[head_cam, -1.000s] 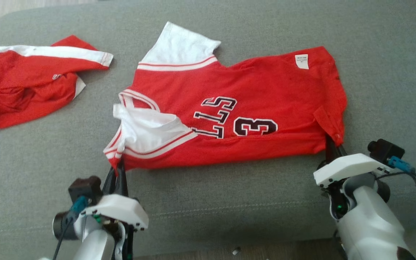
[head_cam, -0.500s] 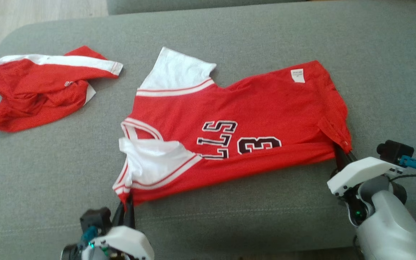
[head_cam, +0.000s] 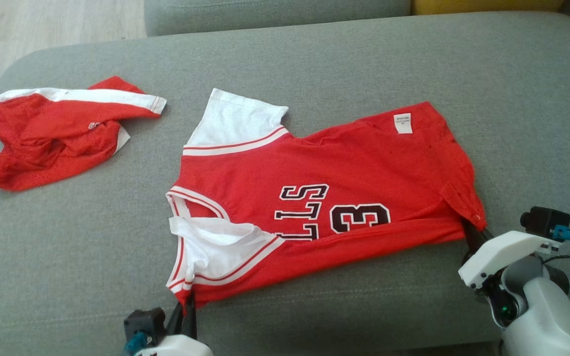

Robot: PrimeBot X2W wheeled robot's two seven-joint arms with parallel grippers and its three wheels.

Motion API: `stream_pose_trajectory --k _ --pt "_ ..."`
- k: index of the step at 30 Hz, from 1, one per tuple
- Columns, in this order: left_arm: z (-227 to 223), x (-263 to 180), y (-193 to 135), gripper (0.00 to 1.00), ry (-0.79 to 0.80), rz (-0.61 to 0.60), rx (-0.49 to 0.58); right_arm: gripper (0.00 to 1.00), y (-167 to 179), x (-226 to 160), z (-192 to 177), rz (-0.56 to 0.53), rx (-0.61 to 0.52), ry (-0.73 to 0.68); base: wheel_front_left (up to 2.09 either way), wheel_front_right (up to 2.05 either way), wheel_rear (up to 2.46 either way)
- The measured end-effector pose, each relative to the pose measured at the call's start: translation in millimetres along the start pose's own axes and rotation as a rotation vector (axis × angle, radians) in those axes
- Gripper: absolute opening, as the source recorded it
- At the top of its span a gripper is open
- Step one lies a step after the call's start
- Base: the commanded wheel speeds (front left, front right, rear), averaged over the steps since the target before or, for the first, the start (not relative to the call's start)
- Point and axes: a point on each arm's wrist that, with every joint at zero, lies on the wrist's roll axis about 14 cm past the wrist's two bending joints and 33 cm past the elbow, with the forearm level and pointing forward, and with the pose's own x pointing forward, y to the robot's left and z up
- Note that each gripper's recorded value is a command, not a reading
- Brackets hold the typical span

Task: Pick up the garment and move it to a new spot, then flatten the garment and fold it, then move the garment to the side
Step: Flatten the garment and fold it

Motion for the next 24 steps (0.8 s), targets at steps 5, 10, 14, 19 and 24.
stream_pose_trajectory --k 5,10,14,19,24 --pt "0 1 1 1.00 0.002 0.005 0.006 1.00 -4 -4 -2 -0.008 0.020 -0.007 0.00 0.00 0.00" --pt "2 1 4 1.00 -0.007 0.014 0.017 1.00 -12 -9 6 -0.028 0.033 -0.048 0.00 0.00 0.00" --pt "19 2 10 1.00 -0.059 0.038 0.015 1.00 -14 -15 23 -0.037 0.040 -0.121 0.00 0.00 0.00" --pt "57 3 11 1.00 -0.179 0.046 -0.013 1.00 -4 -25 43 -0.018 0.026 -0.224 0.00 0.00 0.00" --pt "106 -2 10 1.00 -0.332 0.040 -0.048 1.00 7 -41 68 0.003 0.079 -0.365 0.00 0.00 0.00"
